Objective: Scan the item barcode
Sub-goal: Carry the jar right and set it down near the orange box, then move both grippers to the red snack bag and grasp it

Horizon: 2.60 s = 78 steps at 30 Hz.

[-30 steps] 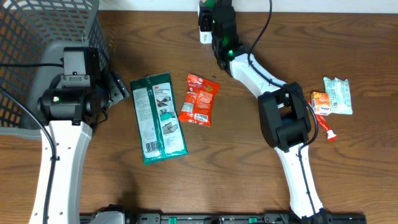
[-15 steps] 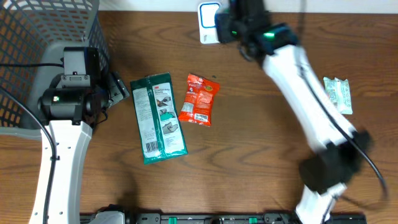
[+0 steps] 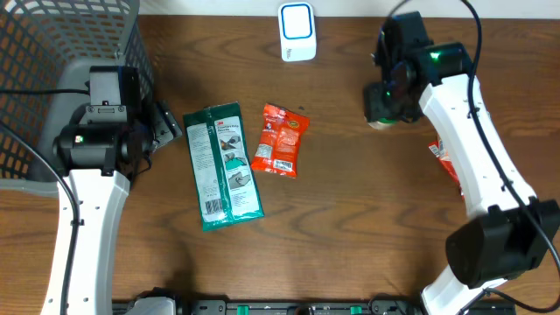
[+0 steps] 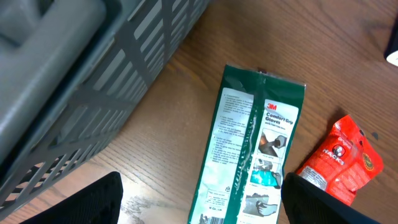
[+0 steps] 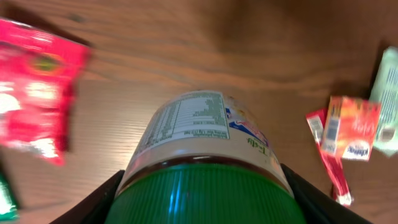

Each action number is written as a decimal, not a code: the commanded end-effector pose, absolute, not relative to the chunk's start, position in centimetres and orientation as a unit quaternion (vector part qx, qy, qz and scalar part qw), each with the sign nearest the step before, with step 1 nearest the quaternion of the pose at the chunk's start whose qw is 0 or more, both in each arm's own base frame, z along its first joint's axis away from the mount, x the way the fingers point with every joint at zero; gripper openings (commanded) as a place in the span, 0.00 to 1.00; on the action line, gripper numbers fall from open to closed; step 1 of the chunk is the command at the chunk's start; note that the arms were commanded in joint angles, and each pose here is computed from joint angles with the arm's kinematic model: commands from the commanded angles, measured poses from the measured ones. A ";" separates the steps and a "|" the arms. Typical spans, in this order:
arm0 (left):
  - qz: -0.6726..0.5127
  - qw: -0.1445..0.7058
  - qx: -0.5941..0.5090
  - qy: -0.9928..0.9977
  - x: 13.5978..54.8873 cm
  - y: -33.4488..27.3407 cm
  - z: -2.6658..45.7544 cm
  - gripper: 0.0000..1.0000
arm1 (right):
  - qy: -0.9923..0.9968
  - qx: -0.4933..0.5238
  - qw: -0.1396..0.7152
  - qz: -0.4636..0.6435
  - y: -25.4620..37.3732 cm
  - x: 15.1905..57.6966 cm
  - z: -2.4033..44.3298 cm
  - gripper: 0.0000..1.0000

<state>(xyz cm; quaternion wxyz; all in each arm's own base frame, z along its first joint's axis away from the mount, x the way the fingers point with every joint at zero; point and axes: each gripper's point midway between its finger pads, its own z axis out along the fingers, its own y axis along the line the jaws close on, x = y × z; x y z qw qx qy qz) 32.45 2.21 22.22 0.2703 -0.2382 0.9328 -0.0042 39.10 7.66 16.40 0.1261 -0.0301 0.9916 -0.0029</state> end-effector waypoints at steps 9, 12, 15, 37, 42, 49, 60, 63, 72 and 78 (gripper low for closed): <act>0.007 0.273 -0.240 0.932 32.5 2.7 22.3 0.82 | 0.994 0.084 0.063 -0.025 -2.7 35.8 5.2 0.04; 0.007 0.273 -0.240 0.932 32.5 2.7 22.3 0.82 | 0.991 0.105 0.082 -0.027 -4.8 36.1 4.0 0.04; 0.007 0.273 -0.240 0.932 32.5 2.7 22.3 0.82 | 0.986 0.127 0.103 -0.029 -6.8 36.4 3.0 0.04; 0.007 0.273 -0.240 0.932 32.5 2.7 22.3 0.82 | 0.966 0.111 0.205 0.115 -2.8 38.8 15.6 0.99; 0.007 0.273 -0.240 0.932 32.5 2.7 22.3 0.82 | 0.961 0.060 0.180 0.200 7.5 38.6 16.4 0.96; 0.007 0.273 -0.240 0.932 32.5 2.7 22.3 0.82 | 0.951 -0.070 0.174 0.245 21.5 38.5 13.8 0.99; -0.001 0.305 -0.240 0.921 33.9 2.7 23.3 0.98 | 0.952 -0.099 0.163 0.241 21.3 38.5 12.4 0.99; -0.036 0.304 -0.230 0.924 34.2 1.5 23.4 0.92 | 0.955 -0.085 0.158 0.237 20.2 38.7 12.3 0.99; -0.135 0.178 -0.066 0.972 34.4 -10.5 16.4 0.07 | 0.939 -0.099 0.141 0.297 18.8 38.4 12.9 0.98; -0.122 0.116 -0.007 0.986 35.7 -14.8 9.3 0.08 | 0.936 -0.089 0.124 0.316 18.5 38.0 11.4 0.85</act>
